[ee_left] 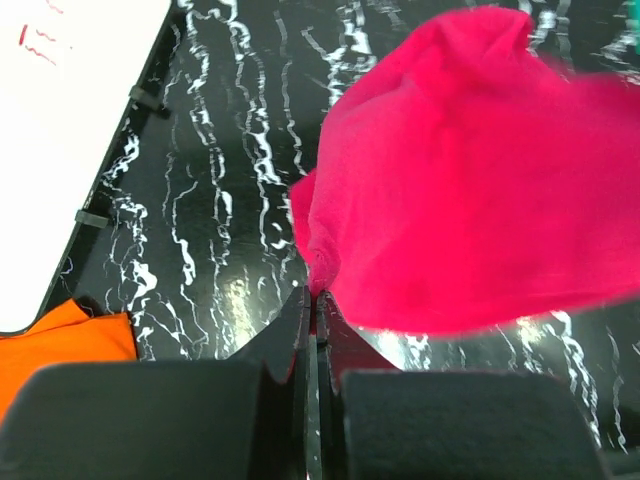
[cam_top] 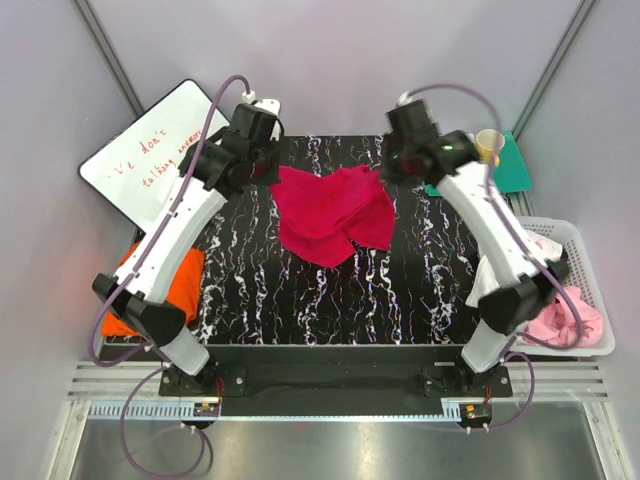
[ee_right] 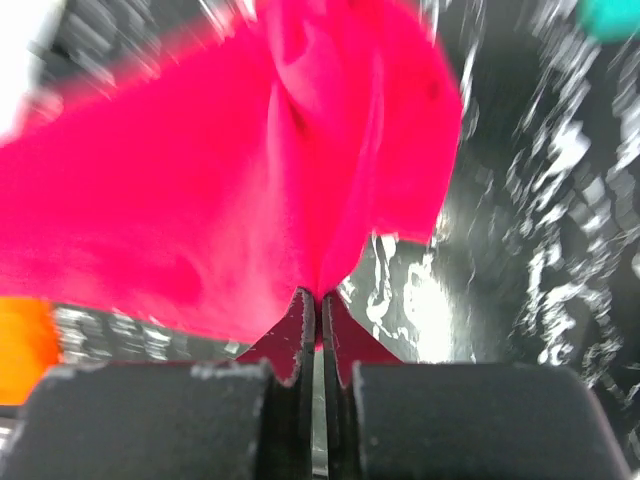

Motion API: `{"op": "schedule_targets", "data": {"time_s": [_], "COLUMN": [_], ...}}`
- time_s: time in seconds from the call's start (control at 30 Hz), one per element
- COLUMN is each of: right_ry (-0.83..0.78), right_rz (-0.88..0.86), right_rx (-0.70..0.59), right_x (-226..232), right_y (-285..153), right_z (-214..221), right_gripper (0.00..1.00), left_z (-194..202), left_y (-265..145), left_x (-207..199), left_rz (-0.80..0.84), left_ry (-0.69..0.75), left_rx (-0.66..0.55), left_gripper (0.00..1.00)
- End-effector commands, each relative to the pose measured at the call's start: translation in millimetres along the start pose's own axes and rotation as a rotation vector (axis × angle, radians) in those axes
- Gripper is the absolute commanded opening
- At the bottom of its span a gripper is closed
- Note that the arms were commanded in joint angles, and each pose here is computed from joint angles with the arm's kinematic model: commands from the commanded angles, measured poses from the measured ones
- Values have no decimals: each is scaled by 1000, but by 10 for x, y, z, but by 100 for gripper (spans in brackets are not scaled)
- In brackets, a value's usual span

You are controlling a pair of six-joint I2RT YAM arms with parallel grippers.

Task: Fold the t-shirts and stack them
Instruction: Flatten out the tshirt

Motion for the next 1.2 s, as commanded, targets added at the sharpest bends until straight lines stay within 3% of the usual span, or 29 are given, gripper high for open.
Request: {"op": "schedule_targets", "data": {"time_s": [0.0,0.37,0.53,0.63,0.83,1.03,1.17], "right_ry": [-22,-59,-74,-94,-125,-150,-211], "right_rz": [45,-105,-80,4,116,172,205], "right_rx": [-165,-551,-661,-725,-839,-748,-605], "right_x": [-284,-651,-763,-808,-728,-417,-185], "right_y": [-1055,-2664,-2946,-2933,-2800,-2001,-1103], "right_z": [-123,-69,-101,-239,-676,-1072,-1221], "right_gripper": [0,0,0,0,0,0,0], "left_z": [-132,-179,-283,-406,-635,-767,-868], "left_y": [-716,-2361,-2833,-2755,-2269,-1872,-1399], "left_x": [157,806,932,866,422,361,364], "left_rz": [21,-9,38,33,174,55,-25], "left_ry": [-47,-161,-204,-199,-148,-120,-123], "left_rx": [-171,-536,-697,-710,-591,-569,-508], "left_gripper": [0,0,0,0,0,0,0]}}
Point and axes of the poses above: each gripper's point midway between its finger pads, its own y axis out along the fingers, its own x axis along the line the jaws close on, z = x × y, the point moved 8 cm from there along -y, back along the fingers, and after that the axes turned 6 degrees about -y, right-handed, at the moved point
